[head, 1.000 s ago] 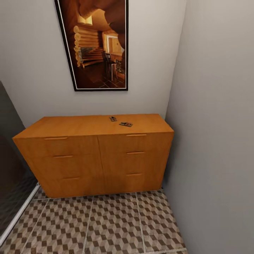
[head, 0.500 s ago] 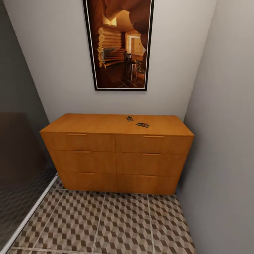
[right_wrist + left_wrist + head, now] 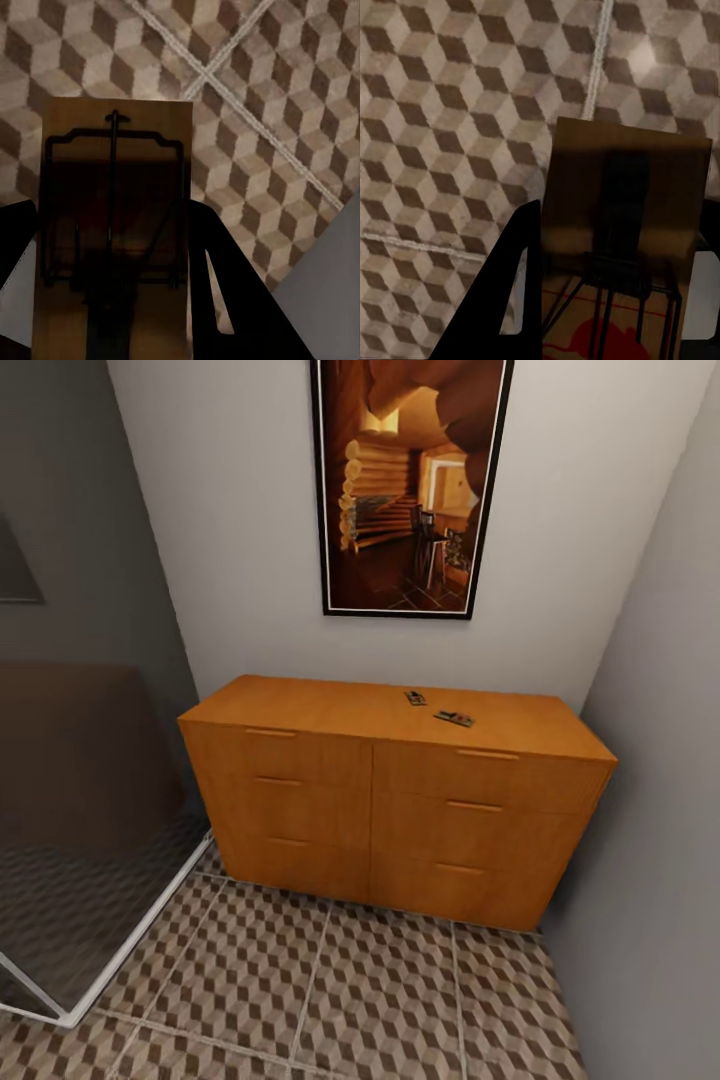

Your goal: Take the four mousetraps from the cabinet in the bathroom and place them on the bathroom floor. Make sure all four end up on the same floor surface, and ensure that at least two of them are either under or directly next to the same bathroom sink.

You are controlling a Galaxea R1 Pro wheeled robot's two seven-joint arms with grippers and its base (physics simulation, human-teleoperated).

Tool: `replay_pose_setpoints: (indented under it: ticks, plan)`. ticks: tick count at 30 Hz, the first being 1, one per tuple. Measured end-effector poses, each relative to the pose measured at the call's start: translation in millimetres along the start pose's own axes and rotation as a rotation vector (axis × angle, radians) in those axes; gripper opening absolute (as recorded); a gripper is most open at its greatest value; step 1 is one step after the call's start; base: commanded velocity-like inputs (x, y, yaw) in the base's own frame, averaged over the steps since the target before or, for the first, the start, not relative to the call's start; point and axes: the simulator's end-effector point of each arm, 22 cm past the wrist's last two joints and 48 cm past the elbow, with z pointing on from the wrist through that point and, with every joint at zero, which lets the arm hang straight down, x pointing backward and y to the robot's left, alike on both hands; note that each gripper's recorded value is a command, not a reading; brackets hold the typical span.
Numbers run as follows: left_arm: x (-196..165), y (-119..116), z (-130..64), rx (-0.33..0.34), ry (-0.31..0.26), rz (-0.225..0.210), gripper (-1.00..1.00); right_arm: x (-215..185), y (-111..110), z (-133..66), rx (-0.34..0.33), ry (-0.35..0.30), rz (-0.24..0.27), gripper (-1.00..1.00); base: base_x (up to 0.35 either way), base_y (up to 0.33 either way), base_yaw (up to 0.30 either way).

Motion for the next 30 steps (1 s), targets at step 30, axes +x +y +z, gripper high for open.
replay_pose_setpoints:
  ticks: [30]
  plan:
    - [1, 24, 1.7, -0.036, 0.003, -0.005, -1.00, 8, 7, -1.8, -0.010, 0.010, 0.005, -1.00, 0.000, 0.000, 0.287]
